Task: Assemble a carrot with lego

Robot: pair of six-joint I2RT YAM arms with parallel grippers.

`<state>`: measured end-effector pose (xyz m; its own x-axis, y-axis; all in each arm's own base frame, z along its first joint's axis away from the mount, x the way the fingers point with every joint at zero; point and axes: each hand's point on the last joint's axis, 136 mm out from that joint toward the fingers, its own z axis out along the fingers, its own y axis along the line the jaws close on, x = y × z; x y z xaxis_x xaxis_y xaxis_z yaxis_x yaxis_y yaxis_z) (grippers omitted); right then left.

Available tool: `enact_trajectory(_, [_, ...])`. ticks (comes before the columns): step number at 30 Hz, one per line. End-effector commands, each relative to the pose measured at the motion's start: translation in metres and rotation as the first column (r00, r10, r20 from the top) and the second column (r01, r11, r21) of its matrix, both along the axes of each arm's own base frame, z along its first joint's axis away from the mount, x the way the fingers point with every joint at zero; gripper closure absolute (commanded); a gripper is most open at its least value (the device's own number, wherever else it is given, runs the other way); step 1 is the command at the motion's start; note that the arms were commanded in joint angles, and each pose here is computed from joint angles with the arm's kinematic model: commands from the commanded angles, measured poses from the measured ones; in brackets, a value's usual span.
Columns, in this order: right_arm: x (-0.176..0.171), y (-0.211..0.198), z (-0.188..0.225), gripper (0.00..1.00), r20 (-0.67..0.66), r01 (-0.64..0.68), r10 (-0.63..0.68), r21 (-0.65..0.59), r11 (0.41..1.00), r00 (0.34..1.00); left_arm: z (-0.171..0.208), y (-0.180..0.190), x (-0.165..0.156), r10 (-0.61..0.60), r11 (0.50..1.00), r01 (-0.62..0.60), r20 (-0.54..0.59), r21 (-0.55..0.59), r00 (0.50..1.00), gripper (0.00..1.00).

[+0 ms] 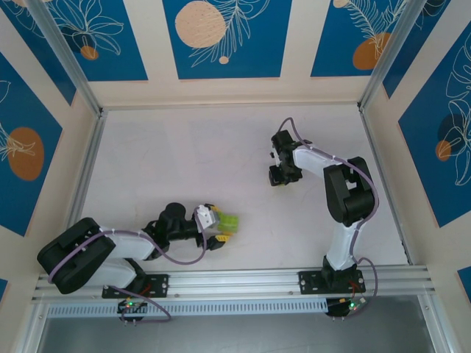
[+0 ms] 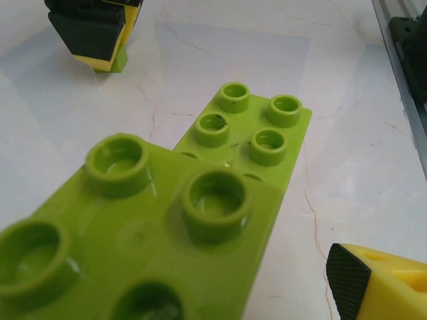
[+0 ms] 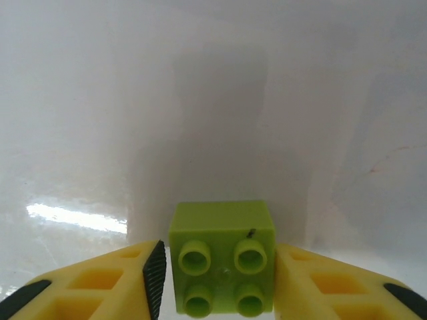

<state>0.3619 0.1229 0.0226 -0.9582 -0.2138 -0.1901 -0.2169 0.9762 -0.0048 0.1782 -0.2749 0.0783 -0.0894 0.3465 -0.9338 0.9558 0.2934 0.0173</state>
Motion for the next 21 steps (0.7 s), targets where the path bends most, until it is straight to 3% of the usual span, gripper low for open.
enact_trajectory(1, [0.002,0.002,-0.001,0.58,-0.007,-0.003,0.003,0.018,1.000,1.000,0.008,-0.005,0.002,-0.029,0.999,0.030,0.029,-0.023,0.999,0.13])
enact_trajectory(10, [-0.003,0.004,0.016,0.64,0.014,0.013,-0.014,0.036,0.999,1.000,0.007,-0.005,0.004,-0.023,1.000,0.024,0.032,-0.020,0.999,0.13])
enact_trajectory(17, [-0.027,0.017,0.049,0.64,0.019,0.001,-0.001,0.030,1.000,1.000,0.010,-0.005,0.008,-0.019,1.000,0.020,0.039,-0.024,0.999,0.13])
enact_trajectory(21, [-0.044,0.027,0.048,0.64,-0.014,0.016,-0.016,0.028,0.999,1.000,0.010,-0.005,0.006,-0.024,0.999,0.025,0.034,-0.025,0.999,0.13])
